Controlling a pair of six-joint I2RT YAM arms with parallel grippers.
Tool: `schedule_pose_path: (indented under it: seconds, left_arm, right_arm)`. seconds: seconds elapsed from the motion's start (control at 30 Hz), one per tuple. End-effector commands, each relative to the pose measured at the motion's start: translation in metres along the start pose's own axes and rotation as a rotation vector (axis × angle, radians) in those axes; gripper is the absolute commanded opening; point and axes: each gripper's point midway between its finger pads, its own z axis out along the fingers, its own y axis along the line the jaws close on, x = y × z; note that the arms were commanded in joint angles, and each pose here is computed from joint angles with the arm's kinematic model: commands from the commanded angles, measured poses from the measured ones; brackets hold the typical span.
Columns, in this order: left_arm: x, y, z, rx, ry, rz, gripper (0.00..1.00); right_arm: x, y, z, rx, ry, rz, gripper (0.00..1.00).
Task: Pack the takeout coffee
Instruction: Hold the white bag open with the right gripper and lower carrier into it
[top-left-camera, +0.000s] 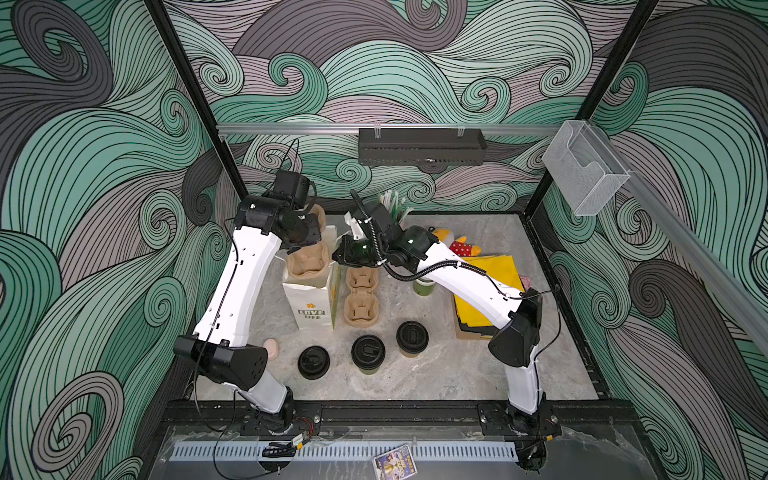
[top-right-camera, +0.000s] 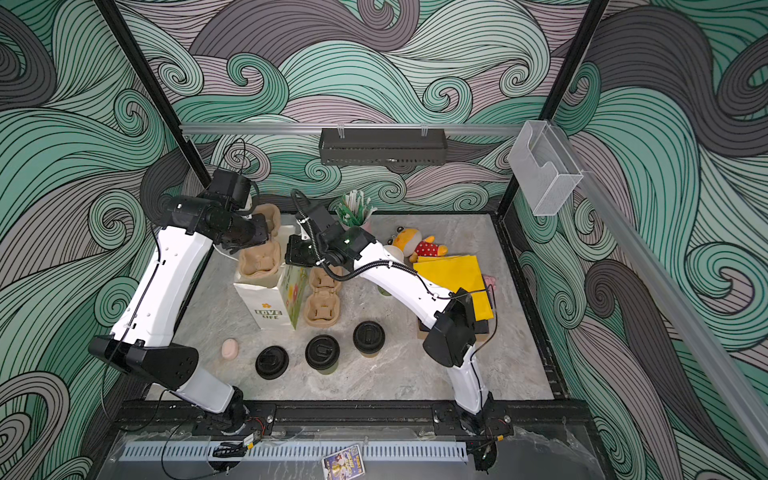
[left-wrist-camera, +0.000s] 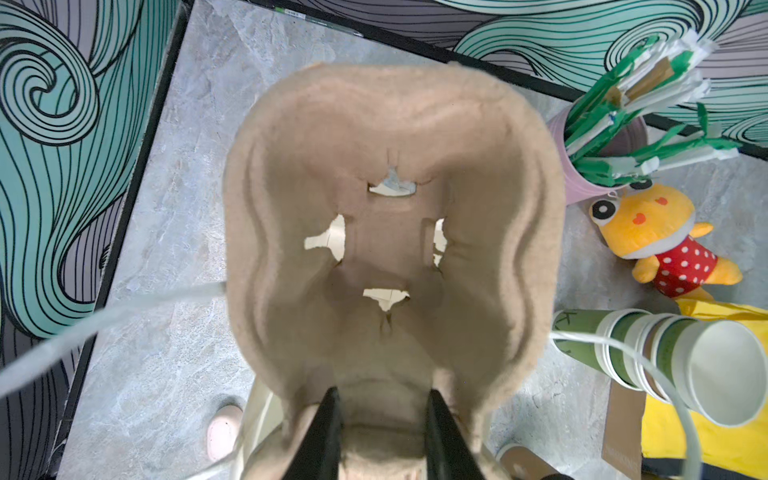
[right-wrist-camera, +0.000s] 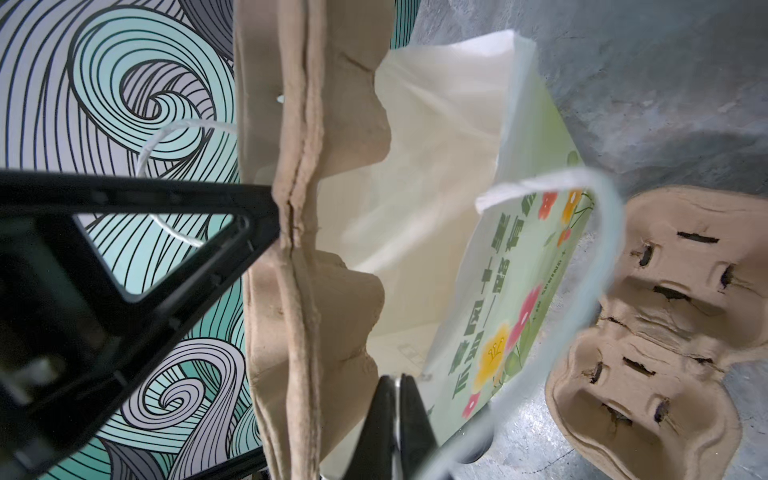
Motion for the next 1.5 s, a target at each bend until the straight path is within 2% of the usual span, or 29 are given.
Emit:
schedule_pose_path:
  seconds: [0.0,0.17,0.43,0.93,1.03,1.3,1.47]
  left_arm:
    - [0.006,-0.002,-0.012,0.038,-0.005,0.039,0.11]
    - [0.016,0.002,-0.006,0.009,0.019,0.087,0.11]
    - [0.028,0.003,-0.005,-0.004,0.056,0.144,0.11]
    - [0.047,0.01,0.003,-0.052,0.134,0.187,0.11]
    - [0.042,0.009,0.003,-0.057,0.112,0.188,0.1]
    - [0.003,-0.009,-0.028,0.021,-0.034,0.145,0.1]
    - [0.001,-0.007,-0.018,-0.001,-0.036,0.151,0.1]
  right_arm:
    - [-0.015,0.004,-0.024,0.012,-0.059,-0.022,0.27]
    - [-0.021,0.006,-0.032,0.017,-0.068,-0.034,0.29]
    - [-0.022,0.01,-0.04,0.012,-0.065,-0.038,0.2]
    - [-0.024,0.013,-0.037,0.006,-0.066,-0.043,0.12]
    - [-0.025,0.014,-0.035,-0.004,-0.064,-0.04,0.11]
    - [-0.024,0.016,-0.034,-0.013,-0.058,-0.042,0.1]
    - [-0.023,0.017,-0.033,-0.02,-0.051,-0.04,0.1]
